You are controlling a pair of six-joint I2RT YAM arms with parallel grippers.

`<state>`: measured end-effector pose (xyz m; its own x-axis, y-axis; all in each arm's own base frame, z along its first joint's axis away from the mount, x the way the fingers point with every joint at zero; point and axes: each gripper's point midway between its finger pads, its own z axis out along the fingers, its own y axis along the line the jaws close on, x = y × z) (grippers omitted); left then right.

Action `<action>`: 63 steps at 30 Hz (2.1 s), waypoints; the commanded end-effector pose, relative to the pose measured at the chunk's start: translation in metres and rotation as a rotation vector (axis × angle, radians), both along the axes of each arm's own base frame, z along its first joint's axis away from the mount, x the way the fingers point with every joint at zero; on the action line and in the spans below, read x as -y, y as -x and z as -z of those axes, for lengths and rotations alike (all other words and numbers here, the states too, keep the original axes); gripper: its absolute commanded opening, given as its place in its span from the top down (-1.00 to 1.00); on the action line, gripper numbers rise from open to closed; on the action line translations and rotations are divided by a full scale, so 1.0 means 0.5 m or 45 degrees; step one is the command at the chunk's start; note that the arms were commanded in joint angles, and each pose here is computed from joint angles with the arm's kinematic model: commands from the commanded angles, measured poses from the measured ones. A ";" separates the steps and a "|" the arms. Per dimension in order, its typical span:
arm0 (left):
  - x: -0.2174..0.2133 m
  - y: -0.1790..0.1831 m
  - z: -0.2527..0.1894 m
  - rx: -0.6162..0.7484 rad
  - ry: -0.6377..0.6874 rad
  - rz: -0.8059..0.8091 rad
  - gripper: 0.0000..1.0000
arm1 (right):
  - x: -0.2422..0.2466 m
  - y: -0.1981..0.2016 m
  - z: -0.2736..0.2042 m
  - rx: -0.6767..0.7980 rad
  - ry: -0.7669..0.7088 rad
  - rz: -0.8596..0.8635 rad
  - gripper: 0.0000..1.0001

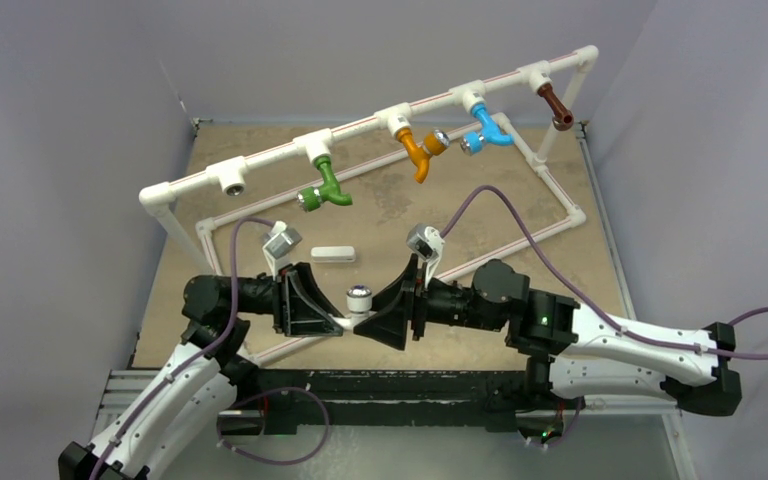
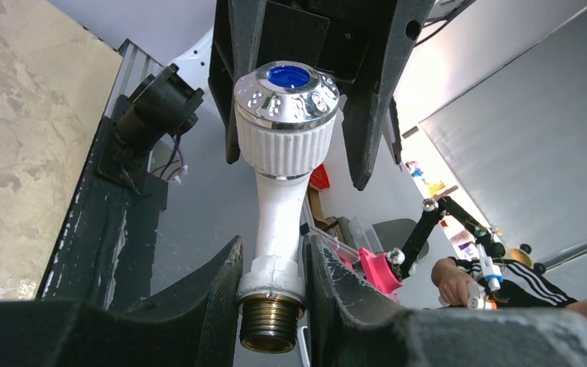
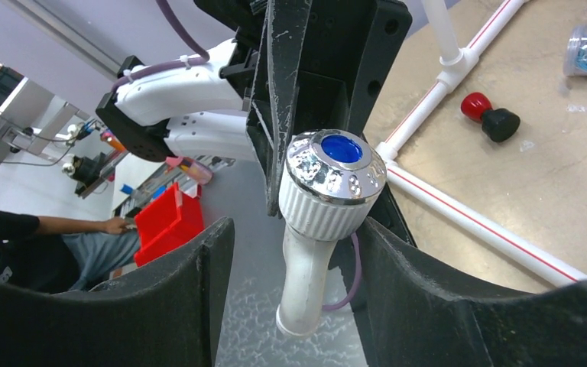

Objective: Install the water faucets

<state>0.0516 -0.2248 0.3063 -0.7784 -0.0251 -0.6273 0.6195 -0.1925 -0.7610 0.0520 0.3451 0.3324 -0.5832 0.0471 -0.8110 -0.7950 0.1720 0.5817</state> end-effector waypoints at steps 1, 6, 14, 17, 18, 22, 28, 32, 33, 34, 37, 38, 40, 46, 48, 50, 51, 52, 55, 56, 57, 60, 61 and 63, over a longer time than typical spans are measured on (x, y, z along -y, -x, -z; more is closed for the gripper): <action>-0.003 0.008 -0.017 0.047 0.063 0.005 1.00 | -0.008 0.002 -0.061 0.059 -0.102 -0.016 -0.22; -0.004 0.009 -0.020 0.045 0.087 -0.003 1.00 | -0.012 0.001 -0.044 0.044 -0.071 -0.015 -0.14; -0.006 0.010 -0.031 0.066 0.111 -0.022 1.00 | -0.014 0.004 -0.028 0.022 -0.048 -0.025 -0.02; -0.006 0.009 -0.033 0.069 0.115 -0.028 1.00 | -0.014 0.006 -0.025 0.015 -0.044 -0.032 0.03; -0.006 0.008 -0.033 0.068 0.116 -0.032 1.00 | -0.014 0.007 -0.024 0.015 -0.043 -0.034 0.04; -0.006 0.005 -0.035 0.072 0.119 -0.046 1.00 | -0.011 0.009 -0.023 0.010 -0.042 -0.037 0.08; -0.005 0.003 -0.039 0.083 0.123 -0.063 1.00 | -0.009 0.015 -0.020 0.001 -0.040 -0.056 0.11; -0.004 -0.001 -0.038 0.080 0.121 -0.073 1.00 | -0.008 0.019 -0.025 0.000 -0.051 -0.068 0.17; -0.004 -0.001 -0.037 0.079 0.120 -0.076 1.00 | -0.007 0.020 -0.026 -0.001 -0.053 -0.071 0.19; -0.004 -0.002 -0.038 0.079 0.120 -0.080 1.00 | -0.007 0.020 -0.026 -0.002 -0.053 -0.072 0.21; -0.004 -0.005 -0.037 0.079 0.118 -0.092 1.00 | -0.007 0.022 -0.026 -0.003 -0.054 -0.076 0.30; -0.004 -0.006 -0.037 0.079 0.117 -0.098 1.00 | -0.007 0.023 -0.026 -0.004 -0.054 -0.080 0.36; -0.004 -0.008 -0.038 0.084 0.117 -0.111 1.00 | -0.008 0.024 -0.027 -0.004 -0.055 -0.087 0.72; -0.003 -0.012 -0.038 0.083 0.108 -0.127 1.00 | -0.006 0.017 -0.029 -0.005 -0.056 -0.057 1.00; -0.003 -0.012 -0.037 0.082 0.104 -0.127 0.89 | -0.003 0.011 -0.034 -0.004 -0.064 -0.033 1.00; -0.002 -0.014 -0.035 0.080 0.094 -0.136 0.64 | 0.000 0.008 -0.038 -0.002 -0.069 -0.018 1.00; -0.002 -0.016 -0.034 0.076 0.084 -0.143 0.50 | 0.001 0.006 -0.040 0.001 -0.070 -0.010 1.00; -0.002 -0.018 -0.036 0.082 0.077 -0.155 0.34 | 0.003 0.003 -0.040 0.002 -0.066 0.001 1.00; 0.000 -0.032 -0.041 0.088 0.026 -0.212 0.10 | 0.010 -0.003 -0.040 0.013 -0.048 0.024 1.00; 0.000 -0.038 -0.042 0.091 0.000 -0.234 0.03 | 0.012 -0.005 -0.041 0.019 -0.038 0.033 1.00; 0.000 -0.045 -0.050 0.107 -0.023 -0.261 -0.06 | 0.016 -0.008 -0.041 0.028 -0.027 0.046 1.00; 0.002 -0.061 -0.061 0.110 -0.138 -0.291 -0.26 | 0.031 -0.010 -0.040 0.028 0.018 0.063 1.00; 0.003 -0.066 -0.065 0.114 -0.173 -0.299 -0.28 | 0.038 -0.009 -0.043 0.034 0.026 0.063 1.00; 0.000 -0.070 -0.103 0.192 -0.199 -0.319 -0.29 | 0.050 -0.012 -0.043 0.058 0.056 0.075 1.00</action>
